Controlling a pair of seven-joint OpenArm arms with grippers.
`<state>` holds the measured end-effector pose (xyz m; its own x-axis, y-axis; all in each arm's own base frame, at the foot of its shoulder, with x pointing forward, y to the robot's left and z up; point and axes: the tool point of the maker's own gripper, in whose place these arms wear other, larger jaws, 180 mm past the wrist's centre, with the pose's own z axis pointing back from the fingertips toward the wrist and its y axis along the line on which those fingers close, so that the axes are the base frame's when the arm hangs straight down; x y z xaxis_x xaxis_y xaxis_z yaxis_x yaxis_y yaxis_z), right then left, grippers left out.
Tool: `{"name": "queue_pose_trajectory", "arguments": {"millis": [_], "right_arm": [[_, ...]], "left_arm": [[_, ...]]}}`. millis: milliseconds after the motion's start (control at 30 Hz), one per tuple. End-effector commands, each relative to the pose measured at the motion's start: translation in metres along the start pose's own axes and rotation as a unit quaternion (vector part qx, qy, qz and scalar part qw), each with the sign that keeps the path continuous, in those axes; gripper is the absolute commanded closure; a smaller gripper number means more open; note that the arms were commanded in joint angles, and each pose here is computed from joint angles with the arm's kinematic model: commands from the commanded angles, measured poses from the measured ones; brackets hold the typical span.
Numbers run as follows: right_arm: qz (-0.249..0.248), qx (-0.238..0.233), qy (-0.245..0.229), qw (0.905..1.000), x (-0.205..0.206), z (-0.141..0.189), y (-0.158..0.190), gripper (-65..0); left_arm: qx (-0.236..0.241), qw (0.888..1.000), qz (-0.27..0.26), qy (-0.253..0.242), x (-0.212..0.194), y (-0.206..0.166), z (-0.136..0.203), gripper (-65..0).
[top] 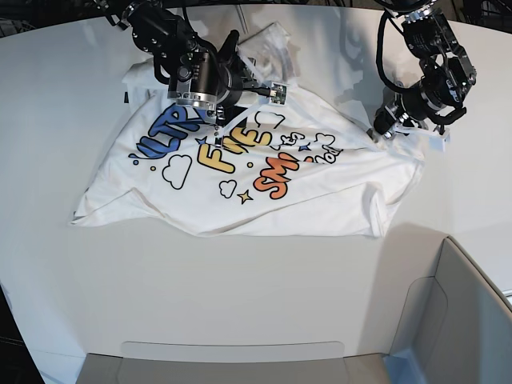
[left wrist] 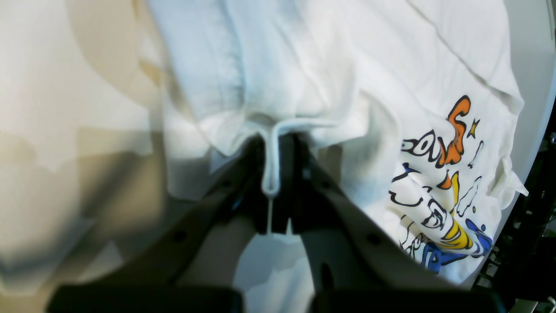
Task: Layout the t-shirt on the table in an organized manner, then fold the t-shirt properly
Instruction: 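Drag the gathered fabric with the right gripper toward the collar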
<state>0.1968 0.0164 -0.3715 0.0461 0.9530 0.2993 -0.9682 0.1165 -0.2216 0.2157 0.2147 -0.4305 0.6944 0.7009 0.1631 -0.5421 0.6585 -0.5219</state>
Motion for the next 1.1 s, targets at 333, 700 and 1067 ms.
{"name": "queue_pose_trajectory", "arguments": {"millis": [333,700,1067], "right_arm": [[0.022,0.024,-0.006,0.9995,0.008,-0.007,0.015,-25.8],[0.045,0.046,-0.015,0.9979,0.018,-0.008,0.037,-6.2],[0.045,0.042,-0.024,0.9978,0.024,-0.004,0.036,-1.5]], "left_arm": [[0.028,0.999,0.005,0.023,-0.015,0.011,-0.003,0.0],[0.028,0.999,0.004,0.022,-0.014,0.01,-0.003,0.0],[0.05,0.999,-0.005,0.021,-0.014,0.017,-0.003,0.0]]}}
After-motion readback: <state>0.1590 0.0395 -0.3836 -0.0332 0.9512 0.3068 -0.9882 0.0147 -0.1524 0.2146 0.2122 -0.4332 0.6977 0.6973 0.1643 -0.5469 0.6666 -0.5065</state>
